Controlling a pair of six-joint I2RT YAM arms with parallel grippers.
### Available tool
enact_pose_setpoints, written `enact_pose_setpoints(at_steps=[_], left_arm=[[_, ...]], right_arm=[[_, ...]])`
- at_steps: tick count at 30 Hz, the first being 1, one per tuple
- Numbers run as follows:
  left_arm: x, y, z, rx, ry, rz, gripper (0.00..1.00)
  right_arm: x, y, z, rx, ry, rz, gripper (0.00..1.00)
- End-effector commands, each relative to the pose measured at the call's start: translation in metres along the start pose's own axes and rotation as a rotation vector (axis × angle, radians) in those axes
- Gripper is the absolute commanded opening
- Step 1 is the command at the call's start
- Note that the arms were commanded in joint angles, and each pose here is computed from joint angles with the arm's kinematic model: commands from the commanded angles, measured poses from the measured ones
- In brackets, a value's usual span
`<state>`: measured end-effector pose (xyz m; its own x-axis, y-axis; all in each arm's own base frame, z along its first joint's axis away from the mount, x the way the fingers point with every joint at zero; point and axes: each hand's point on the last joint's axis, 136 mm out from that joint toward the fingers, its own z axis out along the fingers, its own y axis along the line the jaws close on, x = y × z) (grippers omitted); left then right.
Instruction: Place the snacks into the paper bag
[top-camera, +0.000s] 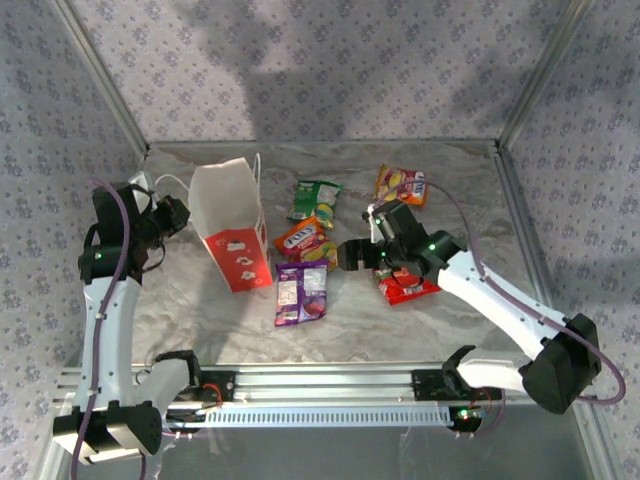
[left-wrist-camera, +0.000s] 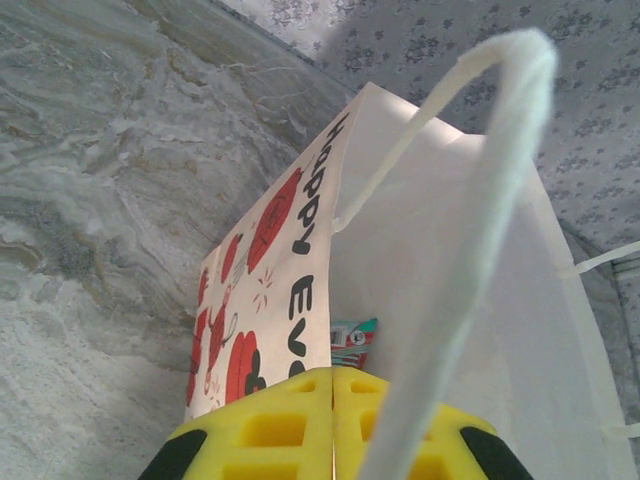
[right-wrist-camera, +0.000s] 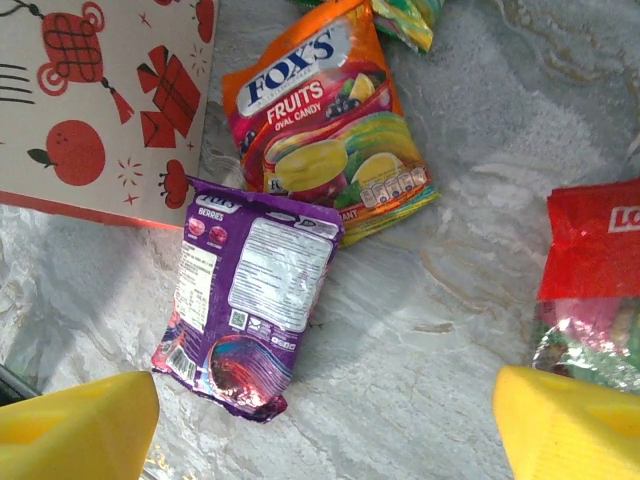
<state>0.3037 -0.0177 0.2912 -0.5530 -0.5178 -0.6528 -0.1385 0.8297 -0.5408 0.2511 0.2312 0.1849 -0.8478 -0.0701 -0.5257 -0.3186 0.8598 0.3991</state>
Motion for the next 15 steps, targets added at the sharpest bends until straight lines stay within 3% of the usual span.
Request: enact_pose_setpoints(at_steps=[1, 8, 12, 15], left_arm=[[-0.006, 0.0, -0.011, -0.024, -0.016, 0.032, 0.06], [0.001, 0.005, -0.011, -0.038, -0.003, 0.03, 0.06], [0.001, 0.006, -0.011, -0.046, -0.001, 0.029, 0.06], [0.001, 0.006, -0.011, -0.047, -0.001, 0.029, 0.06]], right_arm=[[-0.006, 0.003, 0.008, 0.008, -0.062, 0.056, 0.87], [0.023, 0.01, 0.041, 0.002, 0.062, 0.078, 0.77], [0.037, 0.026, 0.058, -0.029, 0.128, 0.08, 0.63], [0.051, 0.033, 0.069, -0.016, 0.198, 0.063, 0.48]])
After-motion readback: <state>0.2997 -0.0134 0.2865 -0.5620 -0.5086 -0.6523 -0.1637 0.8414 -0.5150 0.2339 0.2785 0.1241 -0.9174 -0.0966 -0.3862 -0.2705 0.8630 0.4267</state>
